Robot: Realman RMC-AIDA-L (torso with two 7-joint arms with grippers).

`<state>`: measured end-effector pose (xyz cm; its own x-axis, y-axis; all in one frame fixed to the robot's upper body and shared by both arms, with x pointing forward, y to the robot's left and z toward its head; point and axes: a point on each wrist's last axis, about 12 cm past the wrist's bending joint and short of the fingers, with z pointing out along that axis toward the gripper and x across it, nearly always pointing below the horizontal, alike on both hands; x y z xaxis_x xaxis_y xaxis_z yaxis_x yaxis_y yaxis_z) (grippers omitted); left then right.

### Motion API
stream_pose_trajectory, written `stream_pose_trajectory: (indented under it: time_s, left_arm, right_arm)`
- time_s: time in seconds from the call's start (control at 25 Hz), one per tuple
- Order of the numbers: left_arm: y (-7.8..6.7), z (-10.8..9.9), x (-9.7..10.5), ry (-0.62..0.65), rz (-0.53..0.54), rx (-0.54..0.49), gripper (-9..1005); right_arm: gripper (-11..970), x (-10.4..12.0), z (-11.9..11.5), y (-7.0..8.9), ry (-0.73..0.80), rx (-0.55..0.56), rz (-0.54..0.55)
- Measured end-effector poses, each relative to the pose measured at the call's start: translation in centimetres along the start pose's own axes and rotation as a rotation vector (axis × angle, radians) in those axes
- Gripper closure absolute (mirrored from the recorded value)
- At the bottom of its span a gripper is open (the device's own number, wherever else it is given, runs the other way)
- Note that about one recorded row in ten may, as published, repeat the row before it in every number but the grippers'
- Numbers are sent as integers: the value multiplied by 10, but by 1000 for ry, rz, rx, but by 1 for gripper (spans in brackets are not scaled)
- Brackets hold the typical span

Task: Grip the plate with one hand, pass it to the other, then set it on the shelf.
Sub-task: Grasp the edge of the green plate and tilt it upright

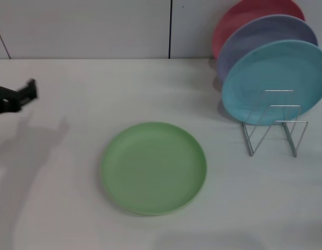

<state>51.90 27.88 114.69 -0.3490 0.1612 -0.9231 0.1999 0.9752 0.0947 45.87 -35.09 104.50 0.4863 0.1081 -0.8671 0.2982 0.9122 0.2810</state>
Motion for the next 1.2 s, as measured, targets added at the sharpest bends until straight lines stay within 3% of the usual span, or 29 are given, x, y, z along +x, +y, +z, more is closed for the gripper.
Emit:
stream_pose_trajectory:
  time_s: [0.12, 0.24, 0.28, 0.52, 1.2]
  left_arm:
    - [-14, -4, -13, 132, 7, 85, 127]
    - [-18, -3, -15, 163, 2, 110, 127]
    - [-28, 1, -17, 229, -18, 160, 128]
    - [-49, 17, -5, 341, -10, 236, 128]
    - [-71, 21, 16, 476, -21, 298, 129]
  right_arm:
    - [134, 0, 4, 1, -2, -6, 0]
    - [134, 1, 7, 3, -2, -11, 1]
    - [135, 1, 8, 3, -2, -12, 2]
    - [135, 5, 13, 4, 23, -14, -3]
    - [134, 7, 16, 6, 34, -20, -2]
